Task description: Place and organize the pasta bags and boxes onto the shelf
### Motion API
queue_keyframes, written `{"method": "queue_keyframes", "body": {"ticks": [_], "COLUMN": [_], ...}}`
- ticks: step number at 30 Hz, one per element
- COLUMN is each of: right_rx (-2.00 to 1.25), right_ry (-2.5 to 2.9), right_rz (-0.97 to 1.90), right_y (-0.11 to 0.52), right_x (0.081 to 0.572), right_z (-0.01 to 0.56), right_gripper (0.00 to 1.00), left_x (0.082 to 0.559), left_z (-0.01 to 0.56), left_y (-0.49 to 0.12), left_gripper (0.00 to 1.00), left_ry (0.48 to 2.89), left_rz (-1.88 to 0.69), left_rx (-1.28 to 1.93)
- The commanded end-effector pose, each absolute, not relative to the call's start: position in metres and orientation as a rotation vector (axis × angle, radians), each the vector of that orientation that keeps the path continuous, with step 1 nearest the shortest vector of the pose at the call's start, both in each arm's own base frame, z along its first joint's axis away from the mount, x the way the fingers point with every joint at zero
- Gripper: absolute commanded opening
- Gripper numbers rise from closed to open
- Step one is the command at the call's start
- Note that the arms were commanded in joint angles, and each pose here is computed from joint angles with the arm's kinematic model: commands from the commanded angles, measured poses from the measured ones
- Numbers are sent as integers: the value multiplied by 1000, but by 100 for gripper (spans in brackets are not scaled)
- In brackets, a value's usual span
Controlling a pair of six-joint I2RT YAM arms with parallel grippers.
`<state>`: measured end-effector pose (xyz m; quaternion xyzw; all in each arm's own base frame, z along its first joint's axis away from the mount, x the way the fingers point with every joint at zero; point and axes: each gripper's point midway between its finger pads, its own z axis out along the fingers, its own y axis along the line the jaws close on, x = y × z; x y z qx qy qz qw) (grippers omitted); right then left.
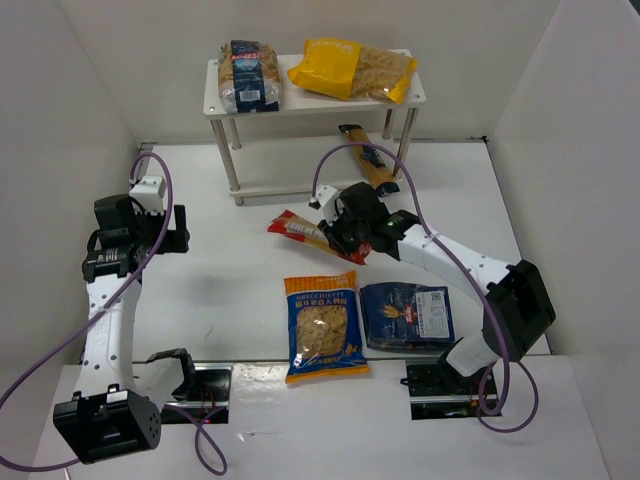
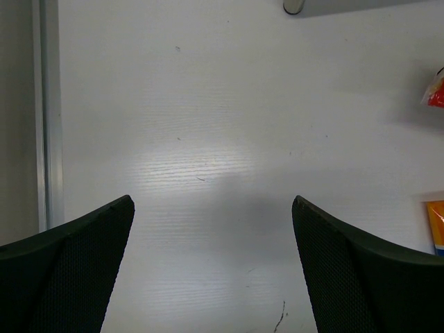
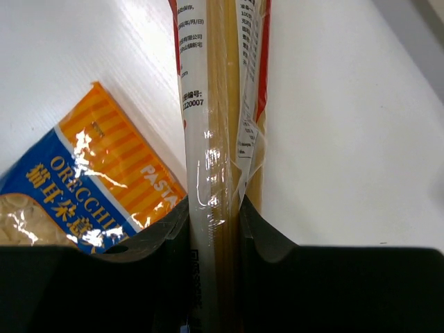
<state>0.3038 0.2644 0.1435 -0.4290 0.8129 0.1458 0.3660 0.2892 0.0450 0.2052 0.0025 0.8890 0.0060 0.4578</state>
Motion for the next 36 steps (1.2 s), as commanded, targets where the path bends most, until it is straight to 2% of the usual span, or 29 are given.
{"method": "queue_keyframes", "body": {"ticks": [1,14,36], "right_rx": [-855,-385,-167], "right_ry": [1796,1709,1670], "right_rz": [383,189,-82], "right_y": [284,250,230], "right_x": [347,399,480], "right_z": [244,282,251], "right_gripper": [0,0,0], "left_x": [294,294,292], "left_z": [218,216,215], "left_y": [50,52,64], "left_gripper": [100,100,100], "left_ry": [2131,2132,2128], "left_rz": [55,65,105], "left_rx": [26,21,-21]}}
